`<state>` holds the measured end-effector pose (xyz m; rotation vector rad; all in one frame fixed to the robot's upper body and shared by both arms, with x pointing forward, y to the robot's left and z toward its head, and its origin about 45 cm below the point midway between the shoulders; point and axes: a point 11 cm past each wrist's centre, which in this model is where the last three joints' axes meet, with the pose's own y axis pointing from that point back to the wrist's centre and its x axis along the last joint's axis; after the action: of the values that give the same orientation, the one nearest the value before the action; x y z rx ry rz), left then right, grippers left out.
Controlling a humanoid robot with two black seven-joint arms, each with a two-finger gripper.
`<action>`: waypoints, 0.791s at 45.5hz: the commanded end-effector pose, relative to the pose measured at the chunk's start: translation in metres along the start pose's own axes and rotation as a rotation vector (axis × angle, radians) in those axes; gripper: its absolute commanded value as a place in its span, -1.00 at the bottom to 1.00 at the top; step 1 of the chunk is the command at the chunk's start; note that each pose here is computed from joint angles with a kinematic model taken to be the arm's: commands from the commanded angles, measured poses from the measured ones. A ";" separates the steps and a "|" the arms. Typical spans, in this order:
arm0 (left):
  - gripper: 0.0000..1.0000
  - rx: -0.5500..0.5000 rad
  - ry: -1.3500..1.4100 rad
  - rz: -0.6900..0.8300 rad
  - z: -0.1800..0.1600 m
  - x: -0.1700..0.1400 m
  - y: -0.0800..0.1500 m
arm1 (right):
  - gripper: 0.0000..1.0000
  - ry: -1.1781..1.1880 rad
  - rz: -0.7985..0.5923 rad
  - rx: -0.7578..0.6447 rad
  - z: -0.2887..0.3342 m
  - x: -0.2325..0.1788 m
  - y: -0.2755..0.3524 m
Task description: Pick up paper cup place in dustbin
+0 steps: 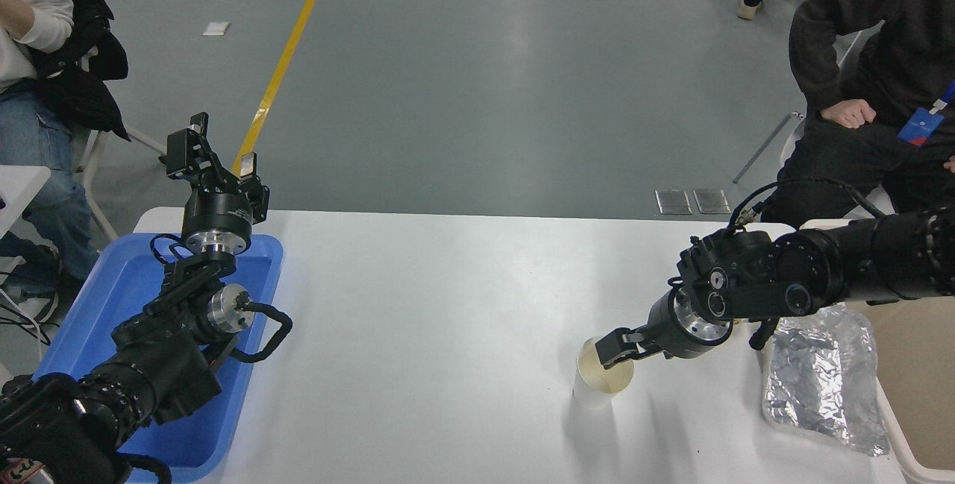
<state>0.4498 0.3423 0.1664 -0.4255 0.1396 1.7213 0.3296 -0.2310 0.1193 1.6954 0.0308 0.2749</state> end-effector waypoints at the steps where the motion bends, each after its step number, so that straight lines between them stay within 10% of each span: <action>1: 0.99 0.000 0.000 0.000 0.000 0.000 0.000 | -0.33 -0.006 -0.002 0.005 0.001 -0.006 -0.007; 7: 0.99 0.000 0.000 0.000 0.000 0.000 0.000 | -1.00 -0.006 0.001 0.007 0.001 -0.006 -0.008; 36: 0.99 0.002 -0.002 0.001 0.000 0.001 0.000 | -1.00 -0.003 0.082 -0.139 0.051 0.031 0.129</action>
<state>0.4499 0.3424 0.1663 -0.4245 0.1405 1.7212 0.3456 -0.2637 0.1716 1.6297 -0.0097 0.3075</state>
